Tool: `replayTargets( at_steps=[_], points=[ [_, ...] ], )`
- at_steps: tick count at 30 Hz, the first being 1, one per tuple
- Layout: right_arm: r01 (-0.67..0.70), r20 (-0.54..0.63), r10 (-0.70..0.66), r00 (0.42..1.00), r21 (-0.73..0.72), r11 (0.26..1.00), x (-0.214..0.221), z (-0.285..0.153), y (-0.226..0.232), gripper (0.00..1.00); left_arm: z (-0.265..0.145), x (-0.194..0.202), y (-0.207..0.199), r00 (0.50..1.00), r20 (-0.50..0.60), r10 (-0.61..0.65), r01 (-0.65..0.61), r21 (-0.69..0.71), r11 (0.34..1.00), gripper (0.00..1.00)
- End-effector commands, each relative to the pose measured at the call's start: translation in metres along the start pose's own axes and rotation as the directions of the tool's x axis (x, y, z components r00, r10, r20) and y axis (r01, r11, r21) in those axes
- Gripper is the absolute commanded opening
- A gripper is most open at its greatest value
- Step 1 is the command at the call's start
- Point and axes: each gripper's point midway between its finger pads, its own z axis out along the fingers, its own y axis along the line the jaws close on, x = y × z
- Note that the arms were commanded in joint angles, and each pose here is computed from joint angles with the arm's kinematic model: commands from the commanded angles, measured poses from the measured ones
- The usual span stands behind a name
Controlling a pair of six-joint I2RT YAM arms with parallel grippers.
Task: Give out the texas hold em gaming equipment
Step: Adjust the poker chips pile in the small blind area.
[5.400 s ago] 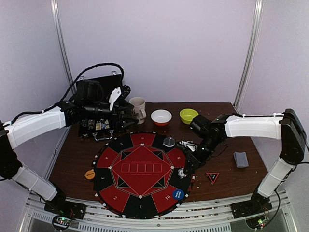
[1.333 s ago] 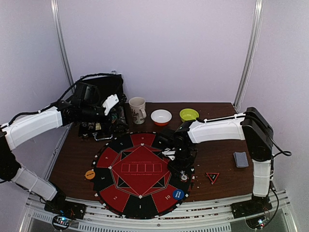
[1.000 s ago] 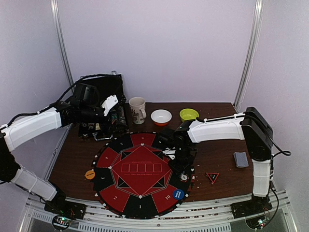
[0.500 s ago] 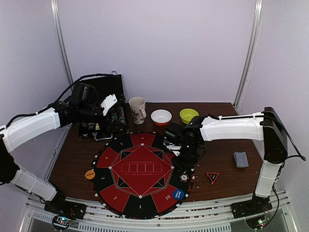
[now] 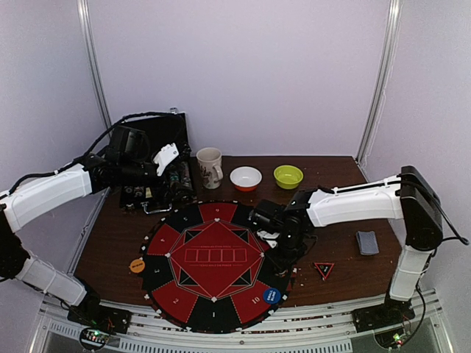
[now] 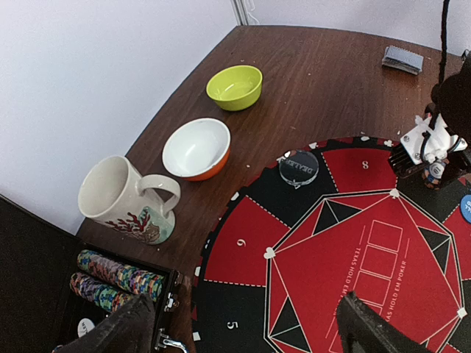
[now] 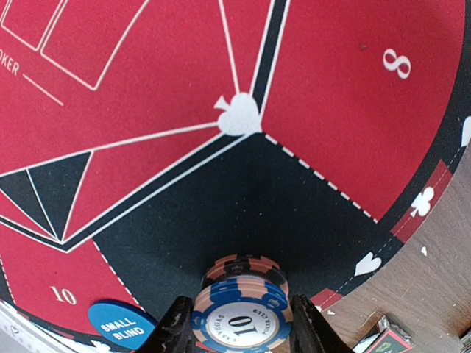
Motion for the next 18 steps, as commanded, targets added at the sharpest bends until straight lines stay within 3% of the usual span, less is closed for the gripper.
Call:
replayTargets(
  at_steps=[1, 9, 18],
  points=[
    [0.012, 0.002, -0.012, 1.0, 0.041, 0.999, -0.001, 0.007, -0.005, 0.29, -0.005, -0.01, 0.005, 0.999, 0.033, 0.028, -0.028, -0.023, 0.999, 0.89],
    [0.038, -0.032, -0.037, 0.999, 0.048, 0.998, 0.007, 0.009, -0.007, 0.33, -0.006, -0.01, 0.006, 0.999, 0.028, 0.029, -0.028, -0.029, 0.999, 0.89],
    [0.04, -0.051, -0.039, 0.998, 0.024, 0.999, 0.01, 0.016, -0.003, 0.44, -0.007, -0.01, 0.006, 0.999, 0.029, 0.035, -0.034, -0.031, 0.999, 0.89]
  ],
)
